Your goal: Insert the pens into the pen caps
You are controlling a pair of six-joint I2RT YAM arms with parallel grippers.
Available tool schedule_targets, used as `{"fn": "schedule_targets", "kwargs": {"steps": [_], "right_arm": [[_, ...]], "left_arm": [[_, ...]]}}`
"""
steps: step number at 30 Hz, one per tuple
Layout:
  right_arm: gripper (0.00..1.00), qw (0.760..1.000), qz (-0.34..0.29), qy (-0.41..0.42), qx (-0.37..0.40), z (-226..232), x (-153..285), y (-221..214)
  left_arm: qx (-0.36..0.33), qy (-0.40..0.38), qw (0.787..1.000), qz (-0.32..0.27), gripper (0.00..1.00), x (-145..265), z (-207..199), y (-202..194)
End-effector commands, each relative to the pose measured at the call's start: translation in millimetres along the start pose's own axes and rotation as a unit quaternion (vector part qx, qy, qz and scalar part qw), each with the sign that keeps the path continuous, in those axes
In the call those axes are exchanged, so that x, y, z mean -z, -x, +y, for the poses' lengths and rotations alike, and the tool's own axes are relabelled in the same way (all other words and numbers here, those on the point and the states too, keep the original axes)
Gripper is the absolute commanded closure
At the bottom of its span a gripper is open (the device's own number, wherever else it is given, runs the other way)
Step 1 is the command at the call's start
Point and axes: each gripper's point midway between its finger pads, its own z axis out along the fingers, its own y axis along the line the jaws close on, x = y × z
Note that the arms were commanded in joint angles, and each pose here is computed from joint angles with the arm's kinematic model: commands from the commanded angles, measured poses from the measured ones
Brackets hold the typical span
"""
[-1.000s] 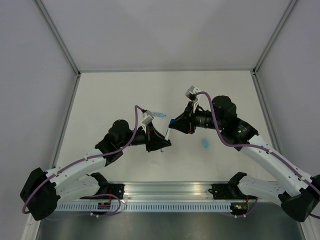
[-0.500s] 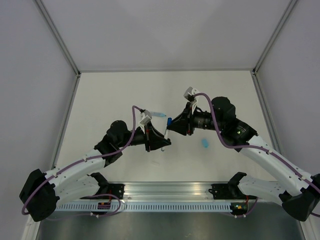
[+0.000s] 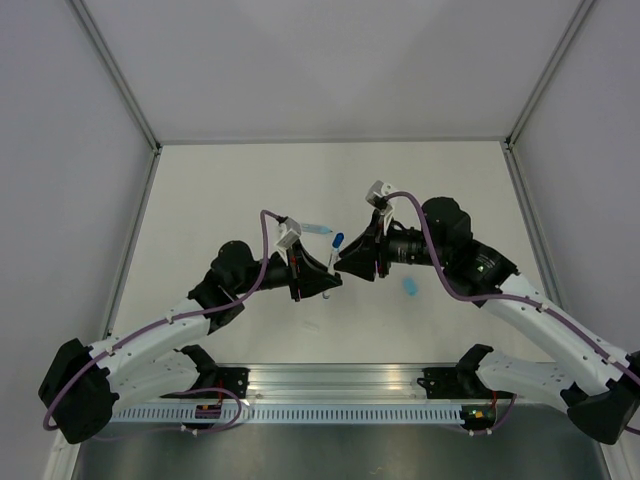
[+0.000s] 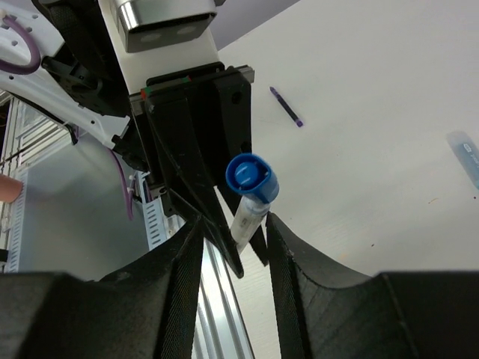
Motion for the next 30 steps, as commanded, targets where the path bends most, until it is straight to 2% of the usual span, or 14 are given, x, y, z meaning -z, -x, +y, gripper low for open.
{"fn": "schedule_targets", "kwargs": {"steps": [1,4,11,18,21,24,30], "right_arm": [[0.54,0.999,-0.002,0.027,0.02,22,13,7],[0.48,0.999,0.0,0.024,0.029,23,18,4],[0.44,0.998,-0.03,0.028,0.058,36,36,15],[0.43,0.991,-0.106,0.003,0.082,42,47,61],[0.43,0.983,-0.152,0.025,0.099,57,47,104],[0.43,0.982,-0.149,0.044,0.103,62,38,119],[0.43,0.983,-0.138,0.053,0.107,52,20,110]], "left_arm": [[-0.044,0.009,0.998,-0.047,0.98,1,1,27],[-0.047,0.004,0.998,-0.051,0.98,3,-3,28],[-0.056,-0.006,0.997,-0.06,0.98,8,-10,31],[-0.067,-0.032,0.994,-0.074,0.98,14,-24,36],[-0.077,-0.035,0.993,-0.082,0.98,17,-28,39],[-0.081,-0.027,0.993,-0.084,0.98,19,-26,39],[-0.08,-0.034,0.992,-0.087,0.98,20,-30,42]]}}
